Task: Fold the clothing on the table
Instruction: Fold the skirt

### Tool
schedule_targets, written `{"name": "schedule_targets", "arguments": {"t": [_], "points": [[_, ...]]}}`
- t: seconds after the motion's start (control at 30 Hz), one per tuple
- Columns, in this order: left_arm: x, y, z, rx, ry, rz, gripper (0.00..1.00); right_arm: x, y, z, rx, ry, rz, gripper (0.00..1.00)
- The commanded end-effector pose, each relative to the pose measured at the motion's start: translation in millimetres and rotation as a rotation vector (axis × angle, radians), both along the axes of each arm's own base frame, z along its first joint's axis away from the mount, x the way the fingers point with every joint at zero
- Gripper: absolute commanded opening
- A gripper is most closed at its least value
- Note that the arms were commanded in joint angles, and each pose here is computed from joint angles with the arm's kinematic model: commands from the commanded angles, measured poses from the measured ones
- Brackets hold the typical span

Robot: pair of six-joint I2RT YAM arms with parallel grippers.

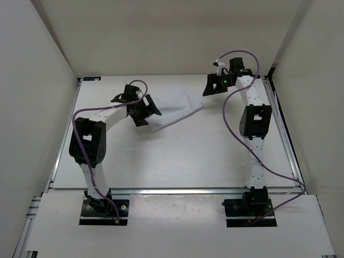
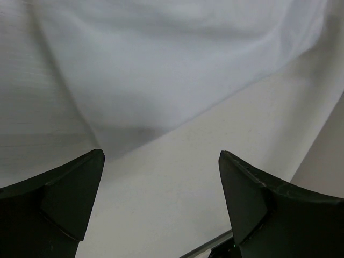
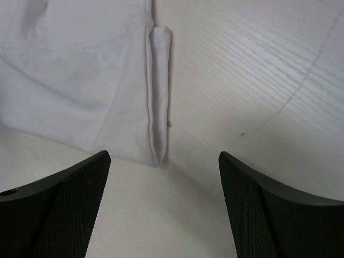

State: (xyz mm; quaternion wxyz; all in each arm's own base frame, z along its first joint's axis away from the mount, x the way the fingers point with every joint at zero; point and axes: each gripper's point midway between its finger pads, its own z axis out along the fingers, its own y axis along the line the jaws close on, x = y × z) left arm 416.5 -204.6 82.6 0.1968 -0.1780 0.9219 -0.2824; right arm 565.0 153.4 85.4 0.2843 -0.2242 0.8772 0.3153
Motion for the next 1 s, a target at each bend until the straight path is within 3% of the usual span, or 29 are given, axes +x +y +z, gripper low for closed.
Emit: {"name": "schedule_targets", "arguments": {"t": [0.0,0.13,0.37,0.7,0.87,0.97], "points": [[10,31,12,0.054,-0.027,0.068,0.99,23,10,32,0.044,-0.175,0.044,0.86],[20,43,12,0.063,-0.035,0.088,0.99,29,28,31,0.087,-0.219,0.092,0.87],[37,43,9,0.045,-0.028,0.112,0.99,11,47,2,0.146,-0.13,0.157,0.86],[26,50,-7,0.016,0.015,0.155,0.99,-8,68,-18,0.192,-0.032,0.2,0.85],[24,50,-10,0.01,0.023,0.158,0.99,-9,70,-24,0.196,-0.017,0.204,0.7],[25,44,-12,-0.009,0.028,0.154,0.99,-10,68,-20,0.186,-0.018,0.207,0.47]]}}
